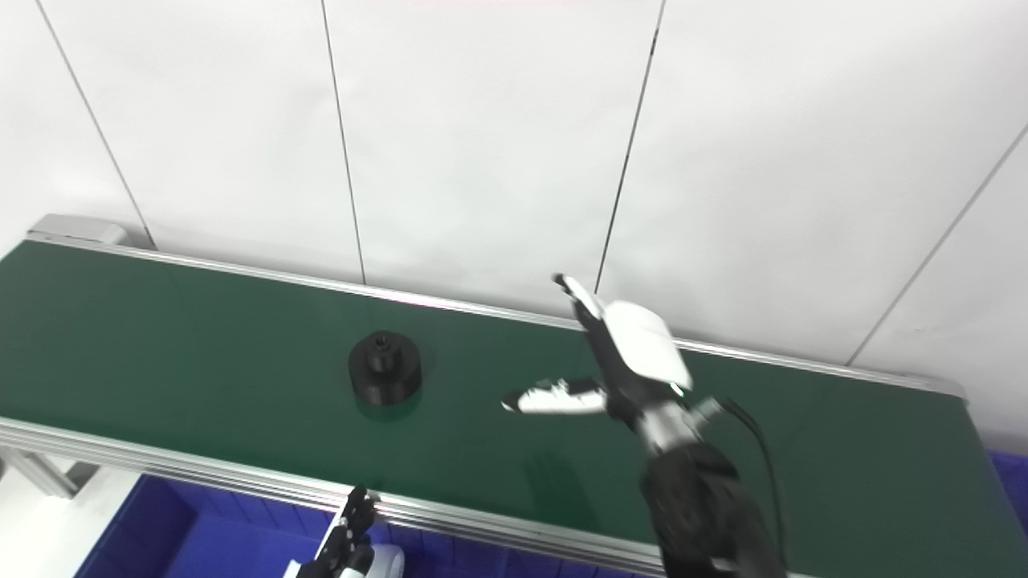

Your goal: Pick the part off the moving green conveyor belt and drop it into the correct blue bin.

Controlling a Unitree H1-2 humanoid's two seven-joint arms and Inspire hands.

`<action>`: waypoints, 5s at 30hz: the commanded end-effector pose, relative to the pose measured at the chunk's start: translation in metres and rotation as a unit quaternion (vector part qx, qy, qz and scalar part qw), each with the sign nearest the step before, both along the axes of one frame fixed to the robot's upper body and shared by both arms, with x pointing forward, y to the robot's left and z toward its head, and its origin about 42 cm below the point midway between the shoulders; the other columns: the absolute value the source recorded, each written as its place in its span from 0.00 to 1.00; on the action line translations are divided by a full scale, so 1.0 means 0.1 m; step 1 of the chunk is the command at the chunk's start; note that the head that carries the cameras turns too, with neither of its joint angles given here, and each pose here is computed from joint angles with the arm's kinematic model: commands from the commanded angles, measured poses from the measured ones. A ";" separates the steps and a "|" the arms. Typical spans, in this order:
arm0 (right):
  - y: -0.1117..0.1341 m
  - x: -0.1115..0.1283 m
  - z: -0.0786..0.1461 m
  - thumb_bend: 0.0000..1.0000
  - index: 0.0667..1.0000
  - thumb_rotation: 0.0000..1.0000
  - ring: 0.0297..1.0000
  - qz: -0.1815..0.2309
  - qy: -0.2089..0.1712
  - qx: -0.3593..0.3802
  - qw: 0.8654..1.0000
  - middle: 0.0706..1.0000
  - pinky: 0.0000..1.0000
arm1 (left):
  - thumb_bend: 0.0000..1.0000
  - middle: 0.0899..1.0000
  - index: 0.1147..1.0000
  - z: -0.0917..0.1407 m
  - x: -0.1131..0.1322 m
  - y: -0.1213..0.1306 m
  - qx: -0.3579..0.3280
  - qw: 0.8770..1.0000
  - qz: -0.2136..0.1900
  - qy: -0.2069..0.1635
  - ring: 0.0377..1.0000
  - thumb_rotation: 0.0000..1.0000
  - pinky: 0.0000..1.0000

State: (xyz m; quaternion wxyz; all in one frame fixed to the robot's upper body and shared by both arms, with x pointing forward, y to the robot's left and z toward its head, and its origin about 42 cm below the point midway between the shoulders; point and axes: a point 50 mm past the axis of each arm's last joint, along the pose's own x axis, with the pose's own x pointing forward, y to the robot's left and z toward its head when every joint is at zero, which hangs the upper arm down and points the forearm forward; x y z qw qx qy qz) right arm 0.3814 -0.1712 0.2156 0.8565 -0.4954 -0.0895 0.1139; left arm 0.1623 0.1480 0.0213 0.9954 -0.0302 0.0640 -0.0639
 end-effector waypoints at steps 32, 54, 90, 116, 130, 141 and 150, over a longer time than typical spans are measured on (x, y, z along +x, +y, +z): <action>1.20 1.02 -0.10 1.00 0.86 0.39 0.67 0.085 0.048 -0.227 0.969 0.83 0.50 | 0.68 1.00 1.00 0.15 0.05 -0.40 -0.016 0.999 -0.009 -0.044 1.00 0.77 1.00; 1.00 1.01 -0.48 0.63 0.68 0.00 0.63 0.072 0.163 -0.335 0.925 0.67 0.42 | 0.70 1.00 1.00 0.26 -0.01 -0.38 -0.015 0.999 -0.009 -0.045 1.00 0.78 1.00; 0.62 0.52 0.76 0.52 0.42 0.00 0.54 0.126 0.101 -0.285 0.945 0.50 0.47 | 0.65 1.00 1.00 0.27 0.01 -0.06 -0.025 0.999 -0.018 -0.031 1.00 0.80 1.00; -0.15 -1.24 0.21 0.51 0.52 0.00 0.34 0.169 0.135 -0.317 0.923 0.42 0.26 | 0.79 1.00 1.00 0.69 0.10 0.45 -0.050 0.999 -0.012 -0.013 1.00 0.81 1.00; -0.53 -1.86 -0.21 0.51 0.53 0.00 0.35 0.139 0.180 -0.323 0.919 0.43 0.31 | 0.77 1.00 1.00 0.83 0.17 0.57 -0.051 0.999 -0.016 -0.010 1.00 0.81 1.00; -0.53 -2.01 -0.47 0.82 0.68 0.36 0.65 0.087 0.177 -0.393 0.898 0.71 0.52 | 0.77 1.00 1.00 0.81 0.16 0.61 -0.043 0.999 -0.021 -0.003 1.00 0.80 1.00; -0.53 -2.02 -0.49 1.00 0.85 0.71 0.84 0.062 0.198 -0.377 0.902 0.88 0.67 | 0.80 1.00 1.00 0.82 0.14 0.60 -0.040 0.999 -0.019 0.000 1.00 0.80 1.00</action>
